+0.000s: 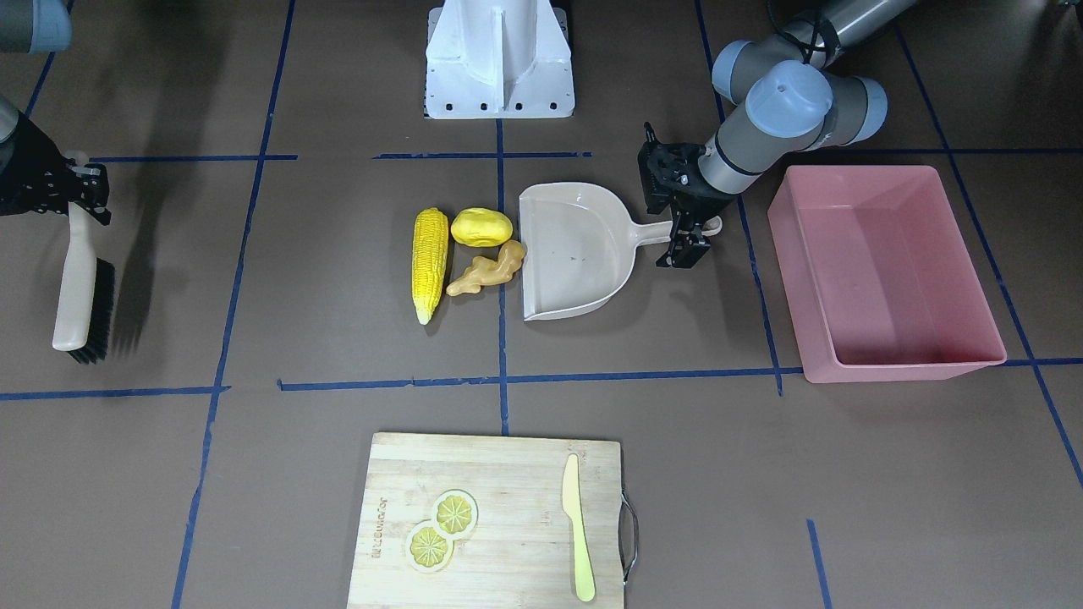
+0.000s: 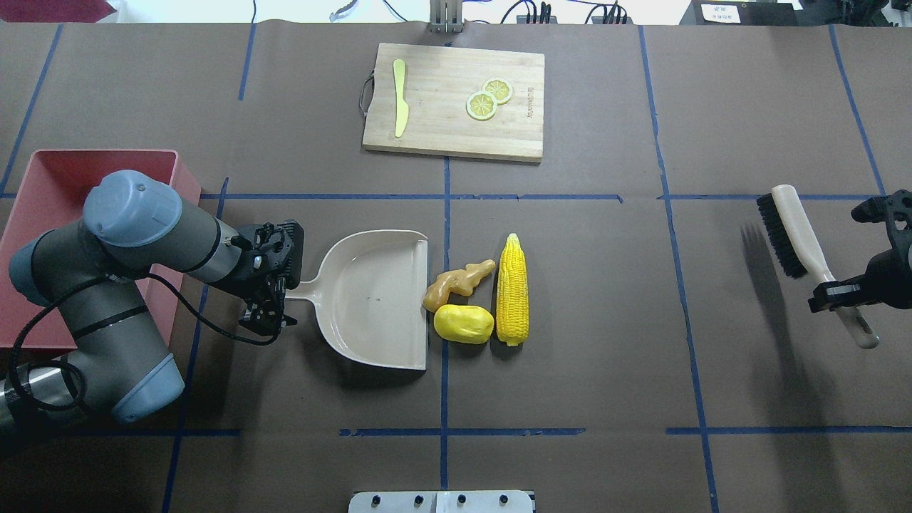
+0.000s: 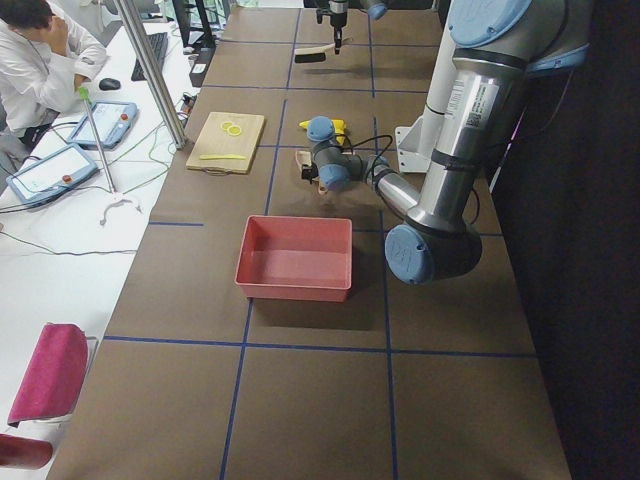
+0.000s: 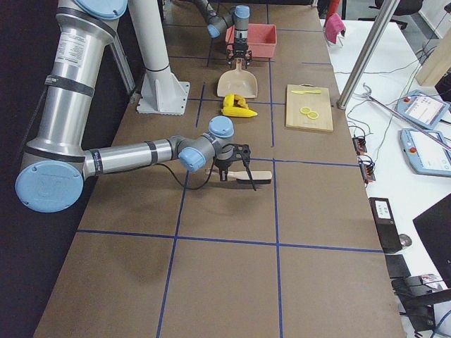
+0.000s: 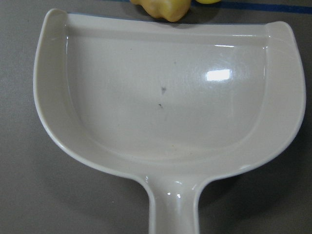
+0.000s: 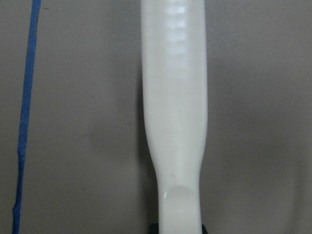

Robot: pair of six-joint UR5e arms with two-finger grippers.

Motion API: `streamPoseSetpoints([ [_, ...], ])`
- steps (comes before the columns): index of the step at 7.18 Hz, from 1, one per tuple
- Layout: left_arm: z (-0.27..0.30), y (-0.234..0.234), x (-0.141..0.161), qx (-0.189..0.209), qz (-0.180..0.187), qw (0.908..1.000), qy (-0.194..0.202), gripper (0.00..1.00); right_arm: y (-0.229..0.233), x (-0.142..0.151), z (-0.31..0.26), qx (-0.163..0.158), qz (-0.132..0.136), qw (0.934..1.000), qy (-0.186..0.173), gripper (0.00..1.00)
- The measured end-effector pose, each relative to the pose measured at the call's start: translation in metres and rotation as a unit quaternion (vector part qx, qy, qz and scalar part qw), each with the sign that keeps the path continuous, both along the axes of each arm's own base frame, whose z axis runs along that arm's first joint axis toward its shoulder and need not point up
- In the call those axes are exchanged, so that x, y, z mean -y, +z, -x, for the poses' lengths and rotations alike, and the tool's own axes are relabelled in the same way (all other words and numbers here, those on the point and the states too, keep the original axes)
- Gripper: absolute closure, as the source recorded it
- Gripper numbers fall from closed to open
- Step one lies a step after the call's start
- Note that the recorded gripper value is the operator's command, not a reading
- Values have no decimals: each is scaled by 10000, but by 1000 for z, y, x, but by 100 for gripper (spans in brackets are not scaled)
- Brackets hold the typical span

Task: Sweep and dump trash into bin

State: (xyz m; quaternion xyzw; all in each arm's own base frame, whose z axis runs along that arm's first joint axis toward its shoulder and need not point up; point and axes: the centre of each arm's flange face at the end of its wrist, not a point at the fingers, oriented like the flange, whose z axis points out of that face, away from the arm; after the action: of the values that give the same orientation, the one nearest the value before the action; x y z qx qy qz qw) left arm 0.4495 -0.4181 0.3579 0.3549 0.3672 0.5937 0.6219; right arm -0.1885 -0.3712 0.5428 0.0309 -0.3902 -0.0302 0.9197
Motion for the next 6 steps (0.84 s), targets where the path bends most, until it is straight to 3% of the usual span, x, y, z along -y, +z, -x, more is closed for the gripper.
streamPoseSetpoints([
  [1,-2,-1,0,5,82,9999,-69,66,0,0,0,0,0,10000,0,100],
  [2,-3,-1,0,14,167,9998,-129,73,0,0,0,0,1,10000,1,100],
  [5,-5,-7,1,-13,174,9997,-151,76,0,0,0,1,0,10000,2,100],
  [6,-6,-10,1,-32,160,9998,-151,82,0,0,0,1,1,10000,2,100],
])
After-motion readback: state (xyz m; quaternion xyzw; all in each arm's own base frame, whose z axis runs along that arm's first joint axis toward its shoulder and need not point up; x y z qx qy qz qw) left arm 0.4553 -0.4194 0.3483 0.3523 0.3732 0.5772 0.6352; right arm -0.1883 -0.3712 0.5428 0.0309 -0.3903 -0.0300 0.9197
